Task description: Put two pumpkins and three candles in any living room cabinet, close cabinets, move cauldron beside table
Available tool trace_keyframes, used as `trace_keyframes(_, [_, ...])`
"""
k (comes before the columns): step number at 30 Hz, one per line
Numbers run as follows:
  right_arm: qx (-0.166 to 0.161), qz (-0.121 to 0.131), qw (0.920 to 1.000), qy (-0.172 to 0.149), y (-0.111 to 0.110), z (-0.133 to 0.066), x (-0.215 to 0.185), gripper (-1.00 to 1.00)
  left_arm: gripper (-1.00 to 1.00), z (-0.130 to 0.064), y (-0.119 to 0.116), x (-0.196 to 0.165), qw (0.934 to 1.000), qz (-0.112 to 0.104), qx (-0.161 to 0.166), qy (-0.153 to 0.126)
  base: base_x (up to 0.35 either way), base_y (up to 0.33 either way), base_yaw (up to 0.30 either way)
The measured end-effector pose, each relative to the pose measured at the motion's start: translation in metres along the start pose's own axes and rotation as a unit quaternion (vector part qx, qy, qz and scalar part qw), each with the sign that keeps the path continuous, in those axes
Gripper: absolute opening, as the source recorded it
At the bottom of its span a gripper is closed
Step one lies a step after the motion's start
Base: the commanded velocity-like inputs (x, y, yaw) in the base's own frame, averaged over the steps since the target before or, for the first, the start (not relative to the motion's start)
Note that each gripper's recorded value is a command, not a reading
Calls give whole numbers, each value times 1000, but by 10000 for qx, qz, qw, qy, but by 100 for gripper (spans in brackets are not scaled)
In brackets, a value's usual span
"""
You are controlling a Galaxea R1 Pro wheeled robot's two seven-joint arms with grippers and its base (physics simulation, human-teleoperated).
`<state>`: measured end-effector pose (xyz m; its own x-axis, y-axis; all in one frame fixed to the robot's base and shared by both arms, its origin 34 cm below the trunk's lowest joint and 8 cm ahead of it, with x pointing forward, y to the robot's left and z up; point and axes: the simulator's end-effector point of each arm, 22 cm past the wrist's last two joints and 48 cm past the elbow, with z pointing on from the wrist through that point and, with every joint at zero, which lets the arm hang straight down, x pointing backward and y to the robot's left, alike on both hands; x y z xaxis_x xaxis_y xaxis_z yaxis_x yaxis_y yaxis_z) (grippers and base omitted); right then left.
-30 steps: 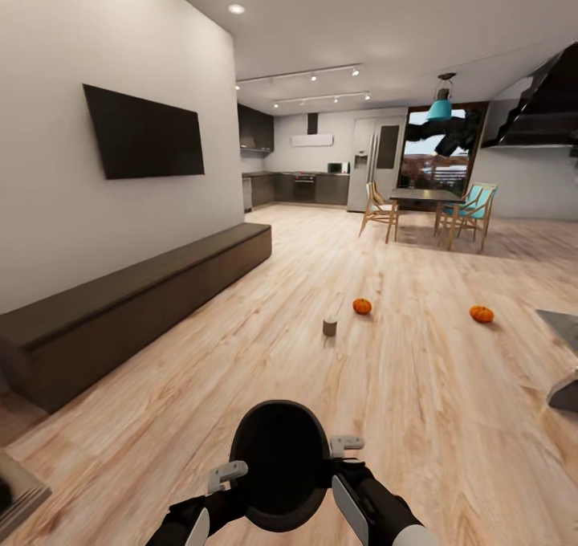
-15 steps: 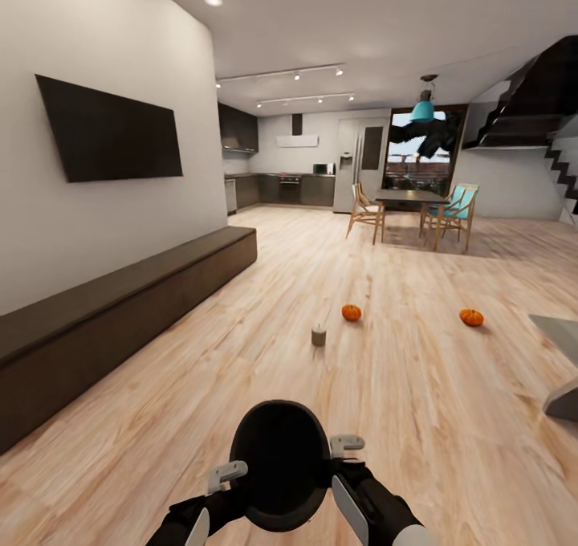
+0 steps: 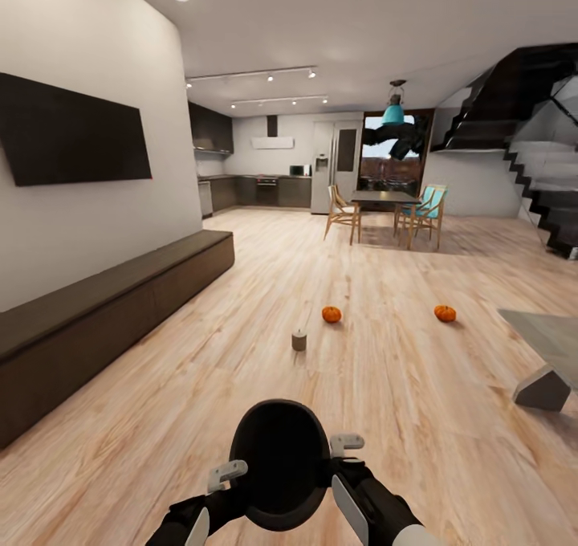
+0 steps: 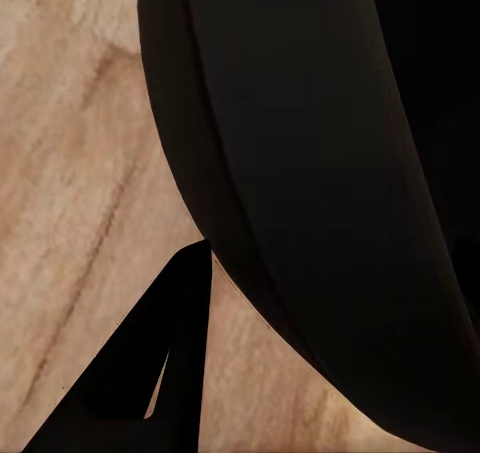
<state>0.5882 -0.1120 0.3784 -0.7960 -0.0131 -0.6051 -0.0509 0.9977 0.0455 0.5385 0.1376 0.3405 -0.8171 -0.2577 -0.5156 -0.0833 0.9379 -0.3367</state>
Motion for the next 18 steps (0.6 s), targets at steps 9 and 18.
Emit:
trace_keyframes(9, [0, -3, 10000, -35, 0, -2, -3, -100, -100, -1, -1, -3, 10000, 9, 8, -33, 0, 0, -265])
trace_keyframes(18, [1, -5, 10000, -65, 0, -4, -6, -100, -100, -3, -2, -5, 10000, 13, 14, -61, 0, 0, -265])
